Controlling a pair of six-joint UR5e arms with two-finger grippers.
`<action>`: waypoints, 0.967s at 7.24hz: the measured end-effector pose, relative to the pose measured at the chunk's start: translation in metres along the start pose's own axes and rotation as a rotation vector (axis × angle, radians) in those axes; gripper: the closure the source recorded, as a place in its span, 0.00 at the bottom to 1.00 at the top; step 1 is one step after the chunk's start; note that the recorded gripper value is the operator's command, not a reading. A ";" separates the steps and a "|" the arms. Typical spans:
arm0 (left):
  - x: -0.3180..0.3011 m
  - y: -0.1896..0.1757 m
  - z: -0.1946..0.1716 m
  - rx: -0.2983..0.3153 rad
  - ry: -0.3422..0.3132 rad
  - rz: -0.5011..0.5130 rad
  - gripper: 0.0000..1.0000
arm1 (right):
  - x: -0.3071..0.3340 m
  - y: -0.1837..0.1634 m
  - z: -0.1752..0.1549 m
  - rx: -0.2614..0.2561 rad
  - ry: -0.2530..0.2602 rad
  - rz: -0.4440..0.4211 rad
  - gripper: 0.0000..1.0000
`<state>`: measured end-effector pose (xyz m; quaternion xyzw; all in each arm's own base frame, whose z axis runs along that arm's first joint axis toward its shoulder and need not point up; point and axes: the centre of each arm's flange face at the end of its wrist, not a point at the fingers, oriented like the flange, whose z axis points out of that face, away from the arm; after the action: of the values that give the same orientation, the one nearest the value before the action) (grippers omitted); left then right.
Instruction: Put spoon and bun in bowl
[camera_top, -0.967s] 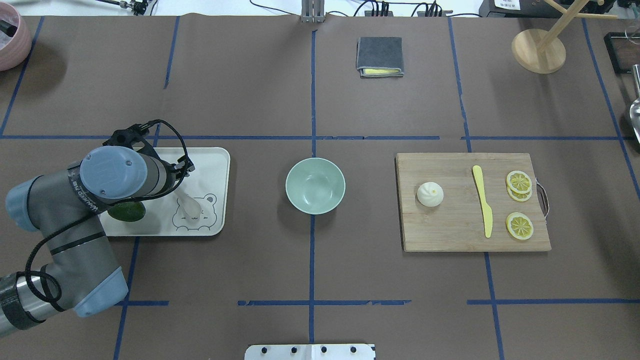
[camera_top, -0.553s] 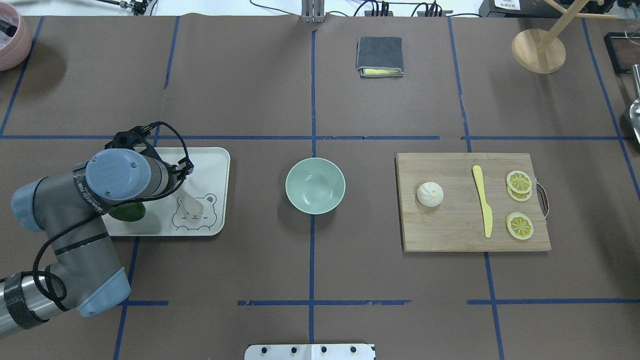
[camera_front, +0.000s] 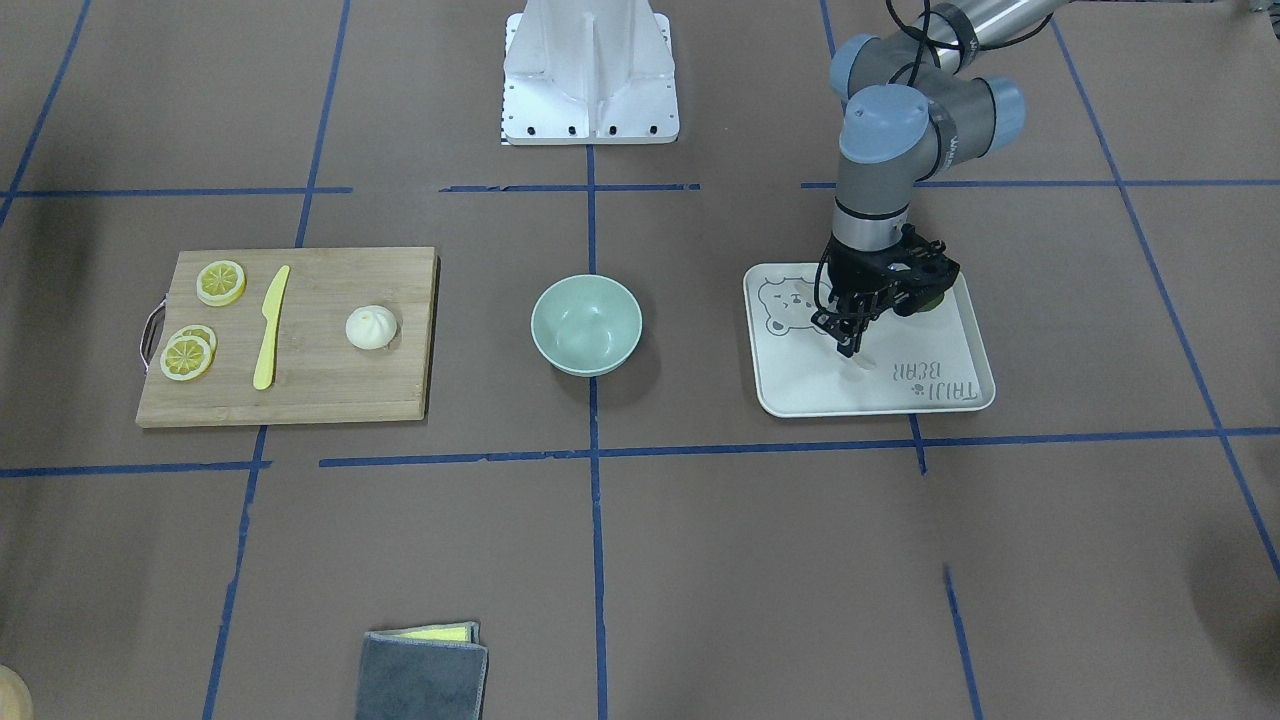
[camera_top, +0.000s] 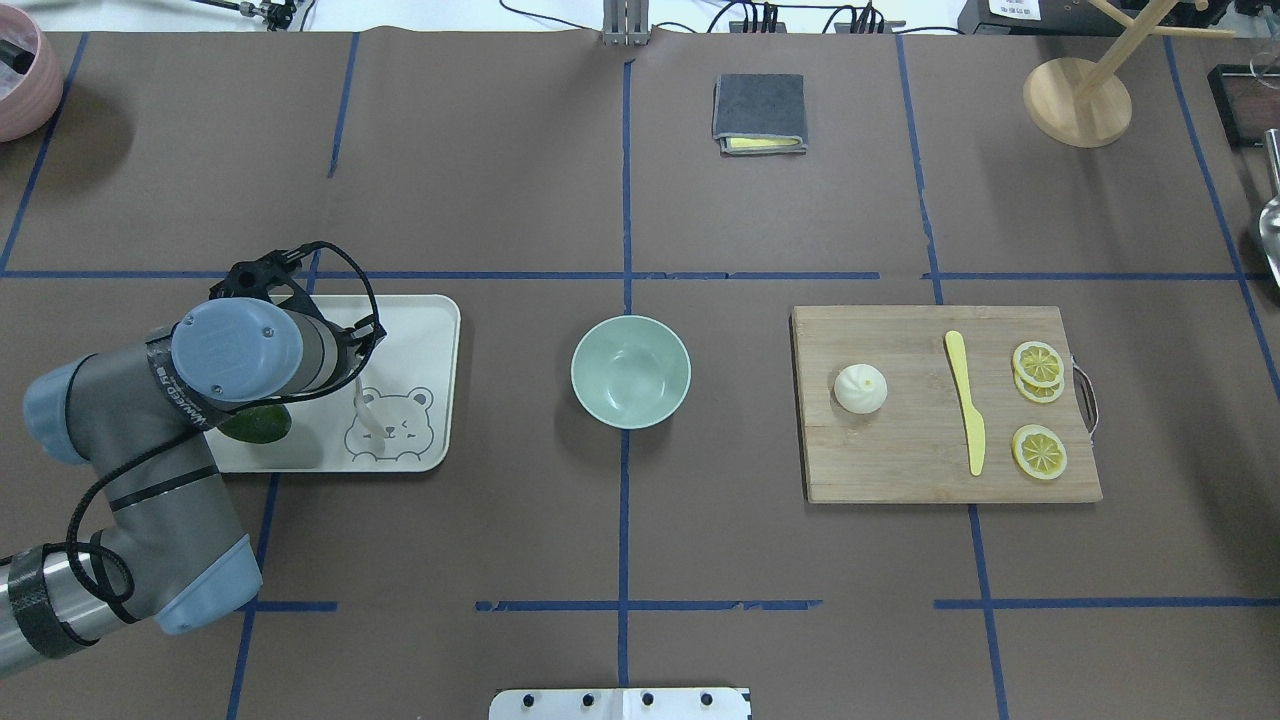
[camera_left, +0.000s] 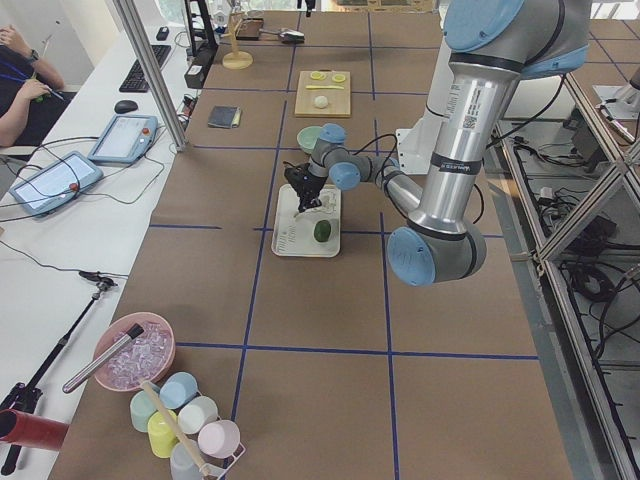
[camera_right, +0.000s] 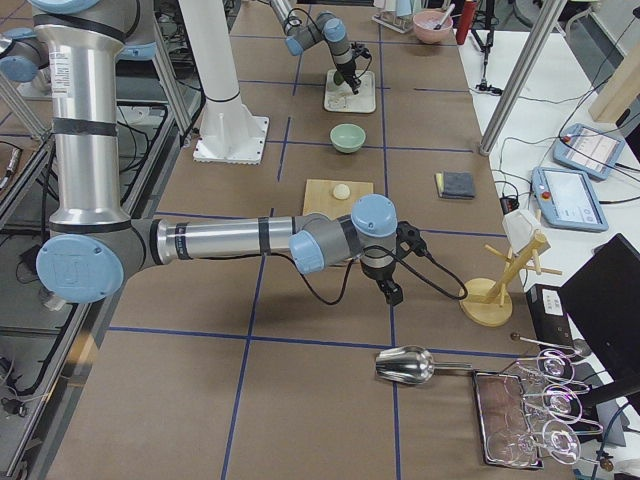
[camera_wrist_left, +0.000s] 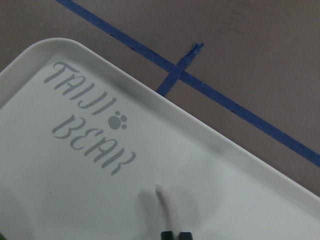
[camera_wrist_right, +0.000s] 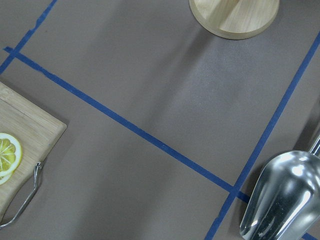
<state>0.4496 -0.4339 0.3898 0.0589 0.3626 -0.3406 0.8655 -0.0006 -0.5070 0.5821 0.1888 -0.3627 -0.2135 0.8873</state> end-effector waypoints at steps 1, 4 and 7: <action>0.007 0.002 -0.009 -0.005 0.018 0.001 1.00 | 0.000 0.000 0.000 -0.001 0.000 0.000 0.00; 0.062 0.012 -0.043 -0.025 0.110 -0.035 1.00 | 0.001 0.002 0.002 -0.004 -0.002 0.005 0.00; 0.149 0.034 -0.075 -0.013 0.080 -0.172 1.00 | 0.003 0.004 0.004 -0.009 -0.003 0.011 0.00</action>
<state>0.5020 -0.4637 0.2302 0.0355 0.4027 -0.4089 0.8182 -0.0007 -0.5064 0.5886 0.1823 -0.3641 -0.2106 0.8887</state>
